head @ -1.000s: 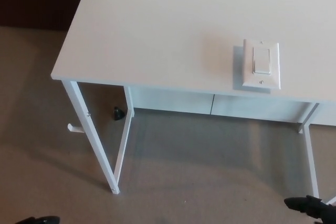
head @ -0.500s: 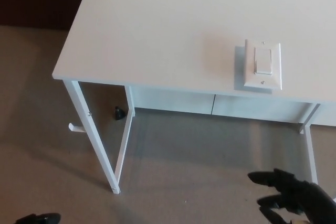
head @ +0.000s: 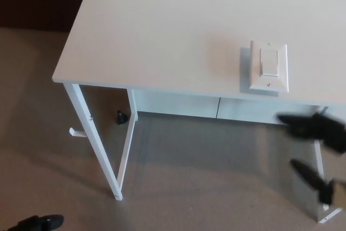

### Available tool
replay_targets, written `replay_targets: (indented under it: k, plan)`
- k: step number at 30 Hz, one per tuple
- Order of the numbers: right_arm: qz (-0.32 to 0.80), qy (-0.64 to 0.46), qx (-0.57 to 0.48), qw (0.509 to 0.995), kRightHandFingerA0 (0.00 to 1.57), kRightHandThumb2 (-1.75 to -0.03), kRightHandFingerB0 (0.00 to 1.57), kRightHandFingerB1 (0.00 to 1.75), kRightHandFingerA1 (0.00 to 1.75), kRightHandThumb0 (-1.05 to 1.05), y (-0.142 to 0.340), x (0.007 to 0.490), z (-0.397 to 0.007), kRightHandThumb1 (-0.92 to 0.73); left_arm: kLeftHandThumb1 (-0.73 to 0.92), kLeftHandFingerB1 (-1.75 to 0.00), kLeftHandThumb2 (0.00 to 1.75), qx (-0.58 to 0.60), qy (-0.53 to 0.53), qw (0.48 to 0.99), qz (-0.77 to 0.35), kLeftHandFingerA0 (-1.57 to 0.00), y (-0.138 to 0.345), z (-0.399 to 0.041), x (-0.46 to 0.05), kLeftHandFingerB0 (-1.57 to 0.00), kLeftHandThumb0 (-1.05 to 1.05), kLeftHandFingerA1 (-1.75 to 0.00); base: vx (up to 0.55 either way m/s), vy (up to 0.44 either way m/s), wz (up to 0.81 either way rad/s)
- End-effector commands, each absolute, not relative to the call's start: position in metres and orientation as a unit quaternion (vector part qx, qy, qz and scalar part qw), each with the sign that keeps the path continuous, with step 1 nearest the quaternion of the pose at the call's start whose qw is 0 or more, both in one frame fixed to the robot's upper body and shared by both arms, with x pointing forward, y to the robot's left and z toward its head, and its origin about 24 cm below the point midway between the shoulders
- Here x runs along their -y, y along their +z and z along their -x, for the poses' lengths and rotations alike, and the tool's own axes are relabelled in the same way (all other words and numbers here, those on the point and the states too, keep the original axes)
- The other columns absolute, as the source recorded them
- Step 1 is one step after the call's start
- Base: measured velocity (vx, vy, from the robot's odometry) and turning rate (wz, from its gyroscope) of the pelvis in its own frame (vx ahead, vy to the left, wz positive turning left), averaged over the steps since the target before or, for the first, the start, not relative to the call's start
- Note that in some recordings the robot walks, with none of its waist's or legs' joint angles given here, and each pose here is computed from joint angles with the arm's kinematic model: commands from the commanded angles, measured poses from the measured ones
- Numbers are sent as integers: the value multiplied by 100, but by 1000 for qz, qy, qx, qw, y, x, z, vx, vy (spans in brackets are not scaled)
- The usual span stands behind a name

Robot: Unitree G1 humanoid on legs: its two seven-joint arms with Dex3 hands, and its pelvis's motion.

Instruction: The robot walk towards a table in front and then clicks the light switch button using the right hand's index finger

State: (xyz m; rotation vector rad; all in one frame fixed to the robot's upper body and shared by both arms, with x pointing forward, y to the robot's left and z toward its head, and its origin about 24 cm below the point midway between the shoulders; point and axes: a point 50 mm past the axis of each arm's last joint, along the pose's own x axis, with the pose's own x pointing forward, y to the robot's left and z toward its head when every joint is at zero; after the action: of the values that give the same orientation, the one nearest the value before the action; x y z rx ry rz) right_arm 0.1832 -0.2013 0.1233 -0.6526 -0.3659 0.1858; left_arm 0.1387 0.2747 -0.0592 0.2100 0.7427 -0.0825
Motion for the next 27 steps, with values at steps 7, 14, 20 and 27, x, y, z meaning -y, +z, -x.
replay_targets:
  k: [7,14,20,27]
  plan:
    - [568,-66,289,768,9,-86,21,43,44,-71,169,208,-213,-52,60,-39,57,-366,-42,922,-122,-46,-57,-137,-280,-40,-19,-43,-85,-34,1]
    - [627,-54,237,740,5,-87,18,43,31,-73,163,216,-251,-53,61,-39,58,-361,-45,923,-128,-45,-55,-141,-282,-39,-18,-42,-54,-22,1]
    - [677,-47,191,709,1,-60,19,28,25,-68,158,224,-273,-69,61,-39,58,-362,-43,923,-123,-45,-55,-140,-282,-40,-18,-42,0,0,0]
    - [734,-41,150,661,0,-61,15,25,17,-65,153,232,-296,-70,61,-39,58,-357,-43,924,-128,-45,-52,-144,-282,-40,-18,-42,0,0,0]
